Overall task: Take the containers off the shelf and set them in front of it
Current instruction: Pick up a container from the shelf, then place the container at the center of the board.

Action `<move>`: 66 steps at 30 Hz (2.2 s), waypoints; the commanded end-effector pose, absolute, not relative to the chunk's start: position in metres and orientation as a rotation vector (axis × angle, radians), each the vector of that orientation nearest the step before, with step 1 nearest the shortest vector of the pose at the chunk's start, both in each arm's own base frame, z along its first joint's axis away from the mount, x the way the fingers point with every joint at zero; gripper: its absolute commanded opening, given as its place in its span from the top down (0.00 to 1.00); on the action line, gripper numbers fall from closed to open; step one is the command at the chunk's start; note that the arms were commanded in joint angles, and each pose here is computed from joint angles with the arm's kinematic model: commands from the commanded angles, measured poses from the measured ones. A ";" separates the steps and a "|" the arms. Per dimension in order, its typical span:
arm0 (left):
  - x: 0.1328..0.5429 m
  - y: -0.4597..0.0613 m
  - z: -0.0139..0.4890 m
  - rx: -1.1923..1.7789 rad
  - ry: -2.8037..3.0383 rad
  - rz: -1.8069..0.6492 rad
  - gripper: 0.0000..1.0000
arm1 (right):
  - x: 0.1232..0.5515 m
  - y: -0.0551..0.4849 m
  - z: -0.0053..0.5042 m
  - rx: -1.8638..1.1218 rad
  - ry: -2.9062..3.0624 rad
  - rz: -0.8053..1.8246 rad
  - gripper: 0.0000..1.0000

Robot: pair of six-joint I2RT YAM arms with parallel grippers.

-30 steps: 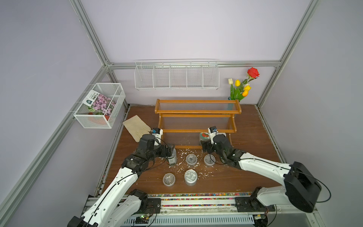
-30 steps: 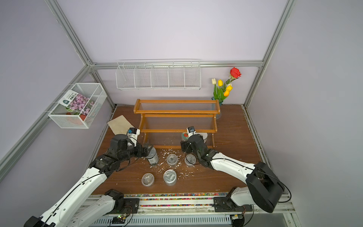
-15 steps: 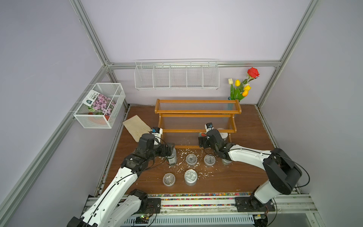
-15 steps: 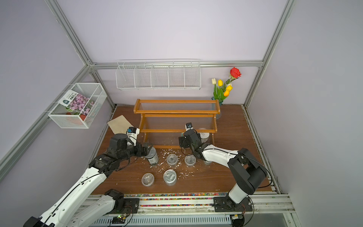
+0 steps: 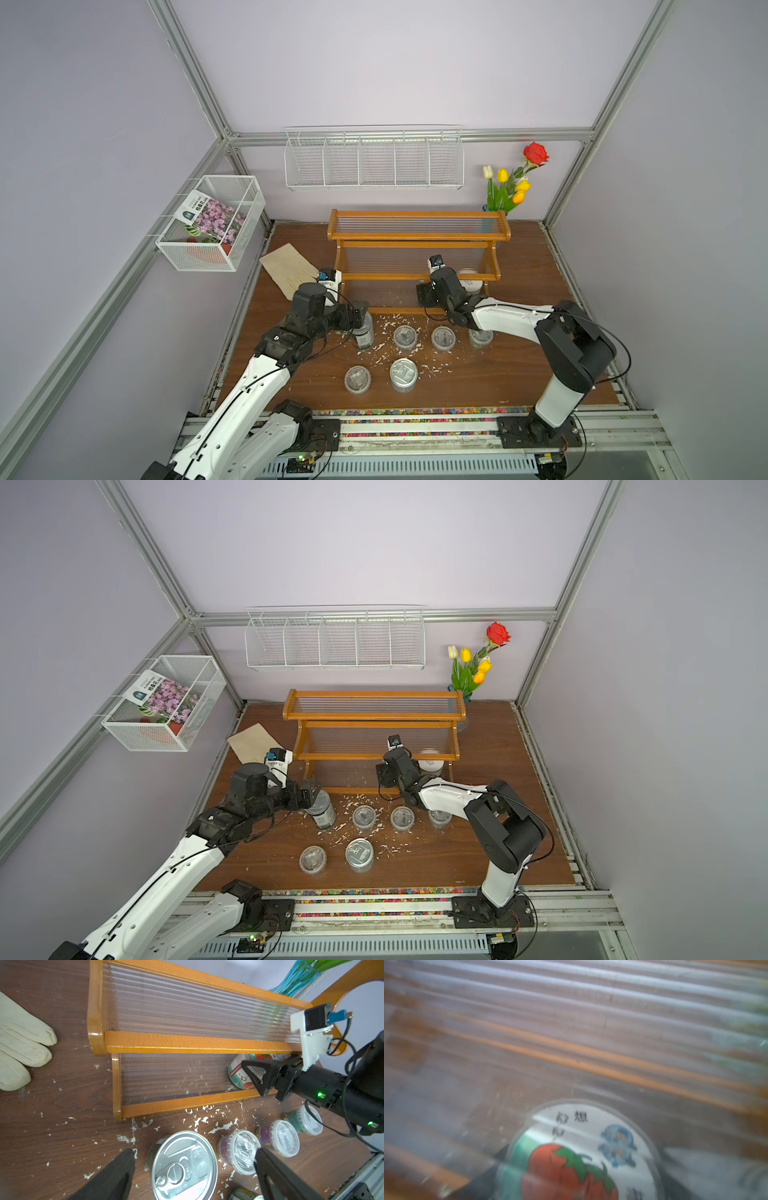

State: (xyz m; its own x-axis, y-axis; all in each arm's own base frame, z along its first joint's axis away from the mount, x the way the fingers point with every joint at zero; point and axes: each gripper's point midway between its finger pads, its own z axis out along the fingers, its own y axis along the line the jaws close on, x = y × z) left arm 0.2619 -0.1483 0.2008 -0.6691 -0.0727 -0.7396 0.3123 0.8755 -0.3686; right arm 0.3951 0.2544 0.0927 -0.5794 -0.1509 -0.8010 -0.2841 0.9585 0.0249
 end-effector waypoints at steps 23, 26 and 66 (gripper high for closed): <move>0.269 -0.165 0.210 0.203 2.177 -0.709 0.07 | 0.240 0.269 0.182 -0.709 2.045 0.569 0.38; 0.270 -0.166 0.210 0.207 2.177 -0.713 0.07 | 0.204 0.270 0.190 -0.787 2.029 0.555 0.38; 0.283 -0.189 0.214 0.274 2.175 -0.761 0.08 | 0.136 0.240 0.093 -0.859 2.064 0.464 0.04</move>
State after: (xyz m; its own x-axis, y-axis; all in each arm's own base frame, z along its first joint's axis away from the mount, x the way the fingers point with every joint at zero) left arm 0.2791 -0.1850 0.1987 -0.6858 -0.0606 -0.7252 0.3955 0.8055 -0.4413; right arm 0.1344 0.2348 0.0742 -0.4202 -0.4457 -0.7904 -0.7180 0.6959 -0.0107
